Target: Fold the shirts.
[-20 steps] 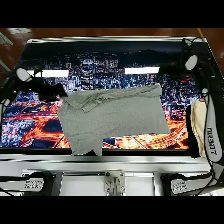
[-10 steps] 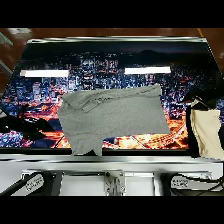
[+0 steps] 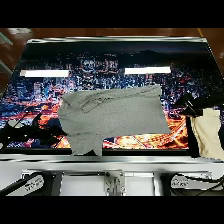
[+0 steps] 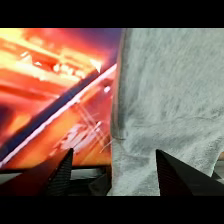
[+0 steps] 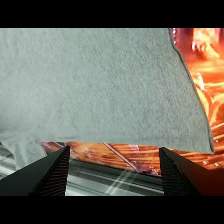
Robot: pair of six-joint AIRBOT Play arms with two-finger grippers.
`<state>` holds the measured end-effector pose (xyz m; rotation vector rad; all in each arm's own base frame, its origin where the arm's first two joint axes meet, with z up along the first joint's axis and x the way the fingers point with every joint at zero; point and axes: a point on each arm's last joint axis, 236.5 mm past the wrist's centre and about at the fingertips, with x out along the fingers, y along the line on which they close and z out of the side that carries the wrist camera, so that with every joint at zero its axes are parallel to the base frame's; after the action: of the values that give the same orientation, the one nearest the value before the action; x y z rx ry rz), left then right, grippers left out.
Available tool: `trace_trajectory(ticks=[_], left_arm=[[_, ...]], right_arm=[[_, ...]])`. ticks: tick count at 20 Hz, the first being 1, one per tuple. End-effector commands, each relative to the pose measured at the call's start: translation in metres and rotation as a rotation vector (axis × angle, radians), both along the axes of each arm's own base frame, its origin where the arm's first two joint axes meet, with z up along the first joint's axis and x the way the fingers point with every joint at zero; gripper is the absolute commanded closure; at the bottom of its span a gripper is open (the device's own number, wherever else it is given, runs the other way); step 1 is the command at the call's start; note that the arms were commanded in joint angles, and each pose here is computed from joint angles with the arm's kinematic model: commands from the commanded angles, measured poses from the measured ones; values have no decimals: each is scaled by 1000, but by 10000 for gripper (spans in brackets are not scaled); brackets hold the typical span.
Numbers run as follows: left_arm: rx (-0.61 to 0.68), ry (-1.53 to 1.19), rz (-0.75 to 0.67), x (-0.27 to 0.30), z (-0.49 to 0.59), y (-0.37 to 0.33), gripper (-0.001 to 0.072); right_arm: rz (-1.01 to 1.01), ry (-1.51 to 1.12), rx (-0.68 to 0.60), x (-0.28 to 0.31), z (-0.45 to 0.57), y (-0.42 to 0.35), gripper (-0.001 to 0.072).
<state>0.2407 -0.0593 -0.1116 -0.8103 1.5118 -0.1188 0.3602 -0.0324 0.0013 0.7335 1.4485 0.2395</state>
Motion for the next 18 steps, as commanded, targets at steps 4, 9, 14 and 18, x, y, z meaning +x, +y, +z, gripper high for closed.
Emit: trace_trajectory(ticks=[4, 9, 14, 18], left_arm=[[-18, -48, 10, 21, -16, -22, 338], [-24, -51, -3, 20, -14, -27, 671], [-37, -69, -38, 17, -5, -31, 672], [-32, -102, -45, 21, 4, -31, 672]], right_arm=[[10, 43, -20, -12, -16, -3, 63], [27, 183, 17, -60, -67, 14, 63], [-53, 208, -76, -71, -86, -28, 64], [-22, 309, -50, -88, -105, -26, 64]])
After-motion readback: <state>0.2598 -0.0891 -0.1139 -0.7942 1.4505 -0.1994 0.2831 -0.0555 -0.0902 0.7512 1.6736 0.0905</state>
